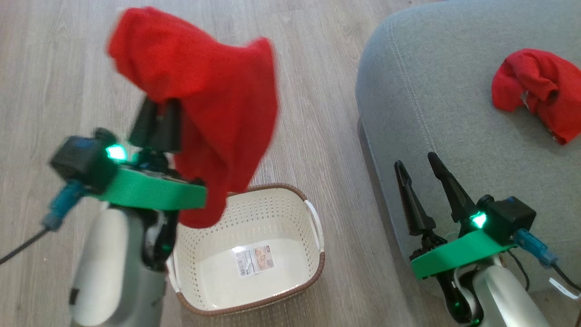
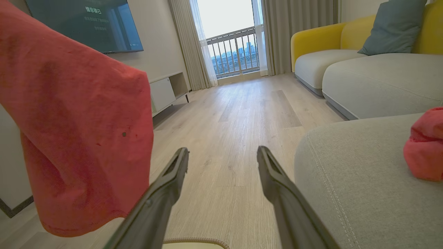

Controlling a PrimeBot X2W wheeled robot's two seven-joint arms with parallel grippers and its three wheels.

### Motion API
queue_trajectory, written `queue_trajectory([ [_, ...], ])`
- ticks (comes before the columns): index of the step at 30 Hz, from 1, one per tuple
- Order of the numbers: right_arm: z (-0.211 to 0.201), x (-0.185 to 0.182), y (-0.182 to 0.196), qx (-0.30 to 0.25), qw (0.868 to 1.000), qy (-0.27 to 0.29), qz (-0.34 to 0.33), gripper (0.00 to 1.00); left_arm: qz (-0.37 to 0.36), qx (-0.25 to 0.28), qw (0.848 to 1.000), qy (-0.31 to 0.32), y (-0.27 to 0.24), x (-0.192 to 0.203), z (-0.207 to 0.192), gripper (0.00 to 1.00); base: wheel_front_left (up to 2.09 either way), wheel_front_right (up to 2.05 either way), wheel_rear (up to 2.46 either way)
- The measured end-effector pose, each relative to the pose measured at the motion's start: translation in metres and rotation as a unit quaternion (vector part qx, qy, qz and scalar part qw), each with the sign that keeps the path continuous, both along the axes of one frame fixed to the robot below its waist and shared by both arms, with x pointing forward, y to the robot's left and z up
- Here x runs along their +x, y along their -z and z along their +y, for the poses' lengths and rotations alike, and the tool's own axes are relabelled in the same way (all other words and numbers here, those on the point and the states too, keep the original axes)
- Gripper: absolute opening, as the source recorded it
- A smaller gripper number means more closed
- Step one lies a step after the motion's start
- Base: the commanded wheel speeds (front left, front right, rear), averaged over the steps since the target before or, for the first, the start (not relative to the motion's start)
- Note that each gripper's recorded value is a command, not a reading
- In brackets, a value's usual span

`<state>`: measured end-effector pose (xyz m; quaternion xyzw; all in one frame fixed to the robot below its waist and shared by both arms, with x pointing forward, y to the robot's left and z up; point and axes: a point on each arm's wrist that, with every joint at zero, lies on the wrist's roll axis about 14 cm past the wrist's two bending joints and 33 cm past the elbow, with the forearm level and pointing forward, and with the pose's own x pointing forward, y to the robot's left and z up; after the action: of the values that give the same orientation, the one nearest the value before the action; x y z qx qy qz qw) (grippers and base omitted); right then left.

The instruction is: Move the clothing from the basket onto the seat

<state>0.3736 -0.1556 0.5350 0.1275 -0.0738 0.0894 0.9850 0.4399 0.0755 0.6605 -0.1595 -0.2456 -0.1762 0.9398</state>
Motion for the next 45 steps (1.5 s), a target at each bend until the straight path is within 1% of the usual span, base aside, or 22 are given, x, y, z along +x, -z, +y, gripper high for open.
queue_trajectory([
  [6,0.001,0.001,0.002,0.0,1.0,-0.001,0.003,1.0,0.009,0.02,0.998,0.061,0.01,-0.011,-0.039,0.0,0.0,0.0,0.0],
  [11,0.003,-0.001,0.002,0.0,1.0,-0.005,0.003,1.0,0.01,0.031,0.995,0.098,0.014,-0.02,-0.062,0.0,0.0,0.0,0.0],
  [21,0.01,-0.005,0.004,0.004,1.0,-0.014,0.007,1.0,0.013,0.031,0.993,0.112,0.015,-0.024,-0.071,0.0,0.0,0.0,0.0],
  [23,0.018,-0.007,0.004,0.001,1.0,-0.028,0.007,1.0,0.014,0.031,0.993,0.113,0.015,-0.023,-0.072,0.0,0.0,0.0,0.0],
  [26,0.022,-0.007,0.003,0.005,0.999,-0.035,0.005,1.0,0.016,0.032,0.993,0.113,0.017,-0.023,-0.072,0.0,0.0,0.0,0.0],
  [34,0.059,-0.017,0.006,-0.025,0.994,-0.106,0.005,1.0,0.03,0.037,0.992,0.113,0.027,-0.02,-0.073,0.0,0.0,0.0,0.0],
  [40,0.103,-0.024,0.0,-0.063,0.983,-0.173,-0.016,1.0,0.041,0.041,0.992,0.11,0.034,-0.019,-0.074,0.0,0.0,0.0,0.0],
  [45,0.12,-0.026,0.003,-0.063,0.98,-0.191,-0.014,1.0,0.042,0.048,0.991,0.116,0.035,-0.024,-0.08,0.0,0.0,0.0,0.0],
])
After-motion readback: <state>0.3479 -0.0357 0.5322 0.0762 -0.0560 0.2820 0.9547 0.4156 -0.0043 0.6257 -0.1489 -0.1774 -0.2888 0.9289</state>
